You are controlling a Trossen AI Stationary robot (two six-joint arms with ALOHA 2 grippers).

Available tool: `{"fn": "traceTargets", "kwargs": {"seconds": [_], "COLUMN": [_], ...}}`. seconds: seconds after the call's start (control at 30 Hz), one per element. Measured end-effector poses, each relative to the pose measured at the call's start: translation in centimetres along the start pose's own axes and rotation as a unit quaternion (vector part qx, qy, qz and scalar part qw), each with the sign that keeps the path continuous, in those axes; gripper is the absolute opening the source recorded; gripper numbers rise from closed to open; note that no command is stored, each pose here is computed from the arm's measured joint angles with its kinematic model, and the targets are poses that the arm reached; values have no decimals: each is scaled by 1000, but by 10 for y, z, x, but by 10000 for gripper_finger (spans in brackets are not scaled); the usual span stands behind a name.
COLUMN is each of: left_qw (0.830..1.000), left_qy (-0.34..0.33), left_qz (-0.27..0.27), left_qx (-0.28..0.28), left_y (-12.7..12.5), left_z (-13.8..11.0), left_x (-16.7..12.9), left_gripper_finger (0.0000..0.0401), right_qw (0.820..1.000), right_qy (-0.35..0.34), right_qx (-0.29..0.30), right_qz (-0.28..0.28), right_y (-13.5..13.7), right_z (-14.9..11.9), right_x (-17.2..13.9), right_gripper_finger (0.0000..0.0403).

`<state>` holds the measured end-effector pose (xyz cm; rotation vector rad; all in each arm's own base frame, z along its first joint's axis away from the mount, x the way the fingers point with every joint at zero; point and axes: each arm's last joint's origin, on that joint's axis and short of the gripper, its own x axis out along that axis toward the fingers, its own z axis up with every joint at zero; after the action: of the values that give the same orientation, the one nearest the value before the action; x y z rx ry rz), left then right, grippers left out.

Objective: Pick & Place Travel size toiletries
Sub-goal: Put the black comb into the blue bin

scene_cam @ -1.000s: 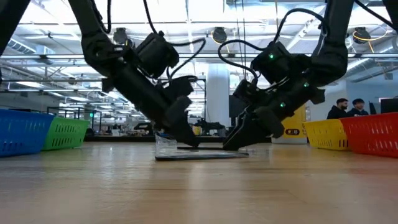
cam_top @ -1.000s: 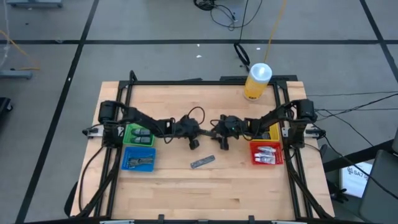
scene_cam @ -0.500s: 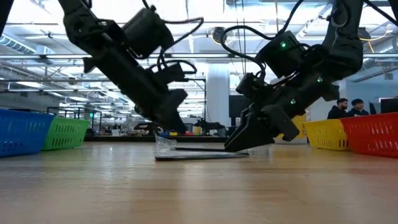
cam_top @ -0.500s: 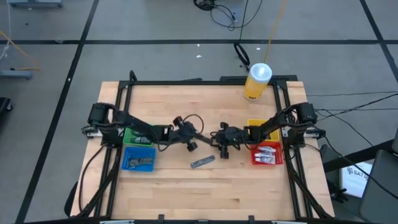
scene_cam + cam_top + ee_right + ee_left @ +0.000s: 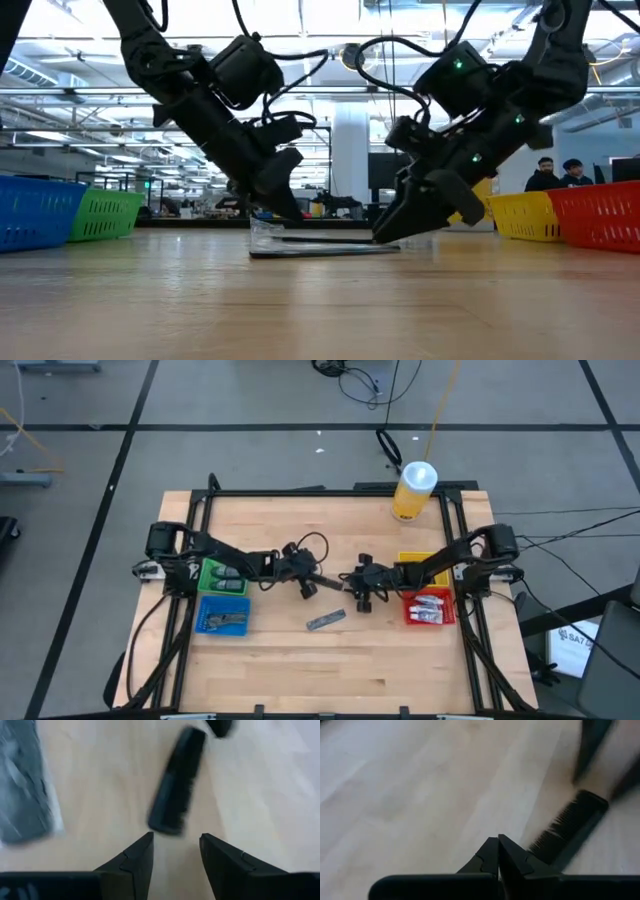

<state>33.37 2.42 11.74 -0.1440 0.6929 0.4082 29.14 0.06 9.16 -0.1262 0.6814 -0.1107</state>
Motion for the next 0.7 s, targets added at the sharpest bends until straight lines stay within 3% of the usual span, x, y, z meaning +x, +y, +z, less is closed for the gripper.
{"fn": "traceTargets", "kwargs": {"seconds": [0.1, 0.23, 0.3, 0.43, 0.53, 0.7], "left_qw": [1000, 998, 997, 997, 997, 995], "left_qy": [26, 52, 57, 54, 54, 64], "left_qz": [-17, -19, -17, -21, -23, -40], "left_qx": [-5, -37, -42, -48, -53, -65], "left_y": [2, 5, 6, 3, 1, -3], "left_z": [-4, -8, -9, -9, -9, -12], "left_x": [2, 3, 3, 2, 1, 2], "left_gripper_finger": [6, 13, 10, 3, 11, 8], "right_qw": [1000, 994, 996, 987, 982, 986], "right_qy": [-1, -41, -49, -74, -78, -51], "right_qx": [-5, 62, 67, 22, 29, 58], "right_qz": [-13, -83, -39, 143, 170, 151], "right_y": [-3, -11, -10, 4, 9, 8], "right_z": [7, 22, 25, 27, 22, 13], "right_x": [-11, -23, -25, -23, -14, 10], "right_gripper_finger": [154, 154, 153, 142, 122, 67]}}
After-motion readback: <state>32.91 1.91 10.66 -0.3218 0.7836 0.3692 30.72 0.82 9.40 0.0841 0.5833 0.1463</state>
